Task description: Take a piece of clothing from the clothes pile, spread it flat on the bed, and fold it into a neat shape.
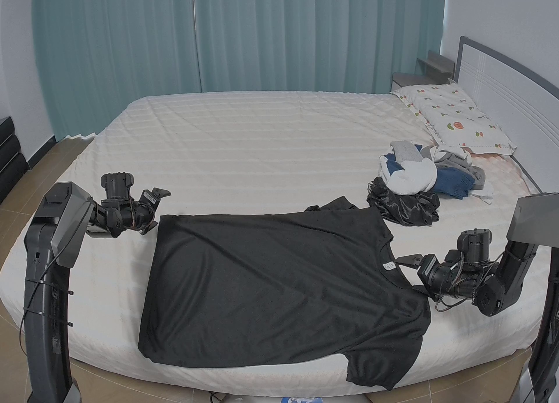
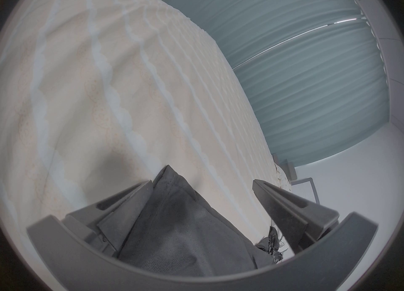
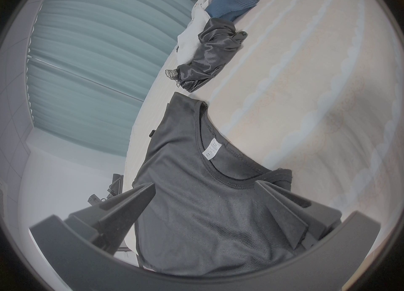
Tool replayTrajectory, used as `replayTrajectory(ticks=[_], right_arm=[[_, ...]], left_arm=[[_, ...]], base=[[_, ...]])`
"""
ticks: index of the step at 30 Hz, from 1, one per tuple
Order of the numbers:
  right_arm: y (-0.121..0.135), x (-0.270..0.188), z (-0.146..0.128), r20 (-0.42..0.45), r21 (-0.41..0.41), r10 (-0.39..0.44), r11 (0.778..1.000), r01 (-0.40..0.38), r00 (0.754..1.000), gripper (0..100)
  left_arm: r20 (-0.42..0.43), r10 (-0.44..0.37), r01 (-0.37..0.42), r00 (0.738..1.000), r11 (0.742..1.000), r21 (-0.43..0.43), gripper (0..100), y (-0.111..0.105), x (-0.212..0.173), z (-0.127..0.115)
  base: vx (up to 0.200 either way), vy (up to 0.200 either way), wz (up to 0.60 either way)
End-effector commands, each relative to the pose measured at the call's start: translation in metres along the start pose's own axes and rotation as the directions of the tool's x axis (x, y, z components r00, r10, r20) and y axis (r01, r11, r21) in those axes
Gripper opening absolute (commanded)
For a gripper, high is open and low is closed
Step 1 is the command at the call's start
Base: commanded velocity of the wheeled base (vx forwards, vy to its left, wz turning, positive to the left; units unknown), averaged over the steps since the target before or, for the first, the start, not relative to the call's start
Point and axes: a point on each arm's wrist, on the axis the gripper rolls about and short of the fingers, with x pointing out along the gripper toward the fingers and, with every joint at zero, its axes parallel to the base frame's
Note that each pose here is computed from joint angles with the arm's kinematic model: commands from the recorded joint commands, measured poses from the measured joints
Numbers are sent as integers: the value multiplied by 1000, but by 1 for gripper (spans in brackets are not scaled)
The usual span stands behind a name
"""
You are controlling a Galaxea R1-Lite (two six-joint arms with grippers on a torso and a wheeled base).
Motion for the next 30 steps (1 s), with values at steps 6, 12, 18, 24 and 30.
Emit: replayTrajectory(ticks=[6,12,18,24,30], right_arm=[[2,1,-4,-13,-7,5,1000,-5,1000,100],[3,1,-4,-11,-10,6,1000,-6,1000,100],[3,2,-4,-13,-9,6,1000,-6,1000,100],[3,2,-4,-14,-9,5,1000,-5,1000,100],[3,2,-4,-14,-9,5,1000,-5,1000,100]], left_arm=[[7,-14,14,1000,1000,25,100,5,5,-1],[3,-10,9,1000,999,52,100,7,7,-4],[-7,6,-5,1000,996,90,100,12,10,-9],[-5,14,-14,1000,992,125,100,13,11,-11],[-1,19,-19,1000,992,128,100,15,12,-11]], base=[[0,0,0],[0,0,0],[0,0,0],[0,0,0],[0,0,0]])
